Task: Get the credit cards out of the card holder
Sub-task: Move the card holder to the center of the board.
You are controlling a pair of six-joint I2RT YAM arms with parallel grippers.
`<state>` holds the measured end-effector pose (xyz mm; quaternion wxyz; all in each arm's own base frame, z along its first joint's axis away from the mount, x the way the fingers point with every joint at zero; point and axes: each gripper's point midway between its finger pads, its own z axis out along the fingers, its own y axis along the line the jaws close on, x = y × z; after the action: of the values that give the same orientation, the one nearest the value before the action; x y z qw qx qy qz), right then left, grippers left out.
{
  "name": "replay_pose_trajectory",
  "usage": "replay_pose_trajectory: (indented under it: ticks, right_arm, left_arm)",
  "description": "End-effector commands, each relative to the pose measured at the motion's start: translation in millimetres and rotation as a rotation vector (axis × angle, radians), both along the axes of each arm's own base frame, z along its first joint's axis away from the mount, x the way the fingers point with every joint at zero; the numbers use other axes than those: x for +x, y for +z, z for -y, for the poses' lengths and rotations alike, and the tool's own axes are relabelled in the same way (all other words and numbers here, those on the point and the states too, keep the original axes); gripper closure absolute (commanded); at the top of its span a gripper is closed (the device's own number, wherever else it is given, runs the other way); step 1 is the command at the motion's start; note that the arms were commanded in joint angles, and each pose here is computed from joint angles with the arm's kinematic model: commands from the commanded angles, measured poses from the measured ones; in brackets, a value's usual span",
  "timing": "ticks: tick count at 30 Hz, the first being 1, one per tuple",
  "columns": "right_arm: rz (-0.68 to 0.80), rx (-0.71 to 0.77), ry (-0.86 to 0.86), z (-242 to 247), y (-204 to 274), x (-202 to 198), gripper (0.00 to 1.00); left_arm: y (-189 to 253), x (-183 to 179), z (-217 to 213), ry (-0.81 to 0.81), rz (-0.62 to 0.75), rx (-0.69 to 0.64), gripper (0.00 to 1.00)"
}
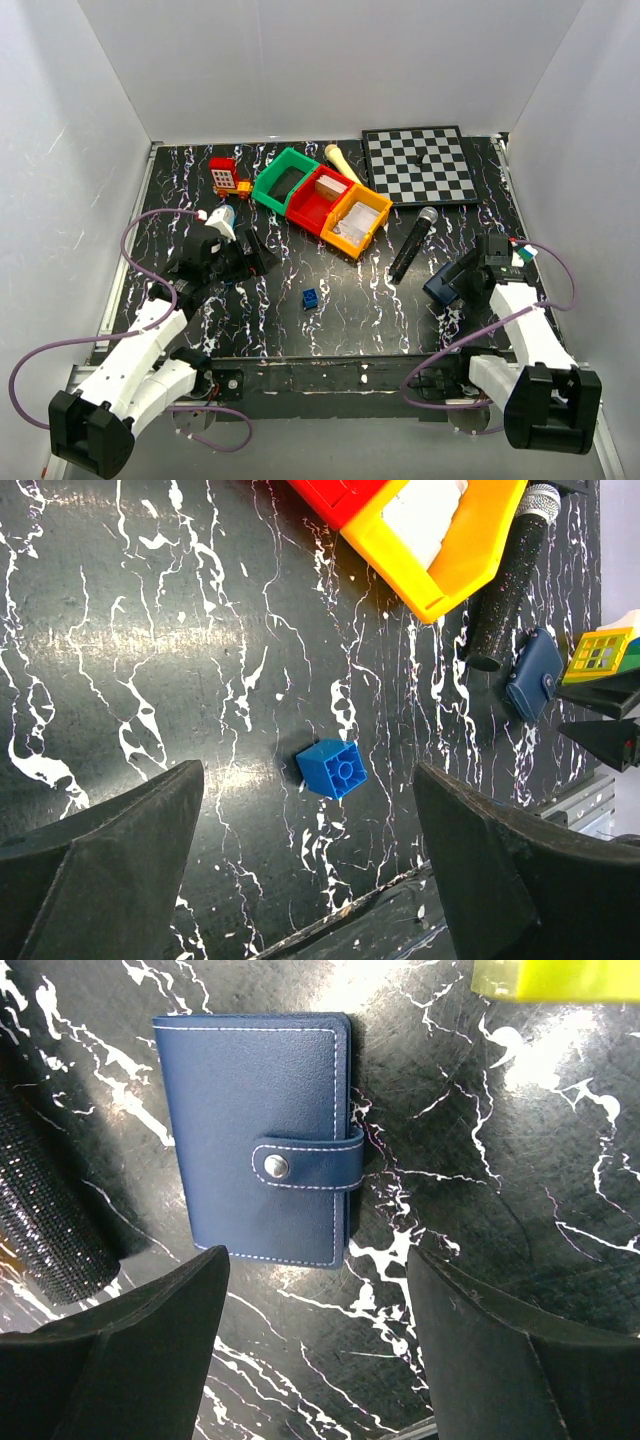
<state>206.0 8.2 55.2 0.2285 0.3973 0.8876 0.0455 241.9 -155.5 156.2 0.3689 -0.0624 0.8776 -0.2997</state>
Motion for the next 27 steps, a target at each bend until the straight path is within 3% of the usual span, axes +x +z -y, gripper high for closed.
replay_pose_trajectory:
  ticks: [1,17,23,27]
  right_arm:
    - [0.031,0.014,-0.021,0.0,4.2,19.9,0.21]
    - [-0.027,0.037,0.015,-5.6,-14.2,19.5,0.52]
    - [-0.055,0.043,0.03,-7.2,-22.2,15.9,0.54]
    - [-0.077,0.038,0.024,-6.1,-23.1,11.7,0.41]
  left_arm:
    - [6.7,-1.1,4.5,-0.019,0.03,-0.026,0.15]
    - [7.2,-5.0,4.0,-0.012,0.038,-0.042,0.17]
    - [7.4,-5.7,4.2,-0.016,0.04,-0.043,0.17]
    - [6.8,-6.1,5.2,-0.02,0.034,-0.046,0.17]
